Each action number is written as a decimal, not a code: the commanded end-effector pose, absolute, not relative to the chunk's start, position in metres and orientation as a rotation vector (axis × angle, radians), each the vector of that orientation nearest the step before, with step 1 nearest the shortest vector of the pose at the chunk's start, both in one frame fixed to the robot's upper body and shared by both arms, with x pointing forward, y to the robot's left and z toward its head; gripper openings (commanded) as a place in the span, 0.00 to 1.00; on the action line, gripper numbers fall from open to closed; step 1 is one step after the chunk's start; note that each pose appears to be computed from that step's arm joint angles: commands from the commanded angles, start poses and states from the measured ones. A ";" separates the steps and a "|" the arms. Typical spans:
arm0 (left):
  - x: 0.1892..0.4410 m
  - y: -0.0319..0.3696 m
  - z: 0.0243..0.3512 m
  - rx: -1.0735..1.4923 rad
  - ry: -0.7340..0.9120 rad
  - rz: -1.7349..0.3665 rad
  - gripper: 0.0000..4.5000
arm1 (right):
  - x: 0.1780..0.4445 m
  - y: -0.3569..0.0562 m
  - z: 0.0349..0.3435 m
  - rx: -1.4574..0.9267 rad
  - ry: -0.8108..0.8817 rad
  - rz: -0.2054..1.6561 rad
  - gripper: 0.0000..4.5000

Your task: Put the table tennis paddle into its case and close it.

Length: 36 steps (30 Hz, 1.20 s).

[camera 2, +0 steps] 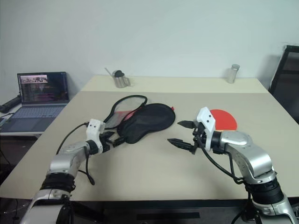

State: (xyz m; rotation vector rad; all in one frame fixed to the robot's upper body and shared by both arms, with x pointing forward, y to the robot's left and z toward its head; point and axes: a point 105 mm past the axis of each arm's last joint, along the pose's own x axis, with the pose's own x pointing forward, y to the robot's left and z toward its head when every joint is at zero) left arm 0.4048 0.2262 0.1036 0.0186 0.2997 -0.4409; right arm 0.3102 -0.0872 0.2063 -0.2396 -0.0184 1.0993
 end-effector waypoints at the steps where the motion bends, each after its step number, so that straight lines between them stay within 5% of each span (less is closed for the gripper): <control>1: 0.413 0.210 0.107 0.045 0.298 -0.487 1.00 | 0.310 -0.088 0.217 -0.246 -0.077 1.093 0.96; 10: 0.416 0.186 0.103 -0.019 0.333 -0.553 0.96 | 0.310 -0.090 0.220 -0.250 -0.083 1.079 0.96; 18: 0.404 0.162 0.114 -0.160 0.342 -0.642 0.38 | 0.310 -0.093 0.226 -0.259 -0.093 1.058 0.97; 23: 0.375 0.126 0.125 -0.390 0.396 -0.771 0.01 | 0.311 -0.099 0.230 -0.274 -0.095 1.034 0.97; 36: 0.367 0.069 0.134 -0.487 0.417 -0.838 0.01 | 0.309 -0.107 0.228 -0.276 -0.084 0.996 0.97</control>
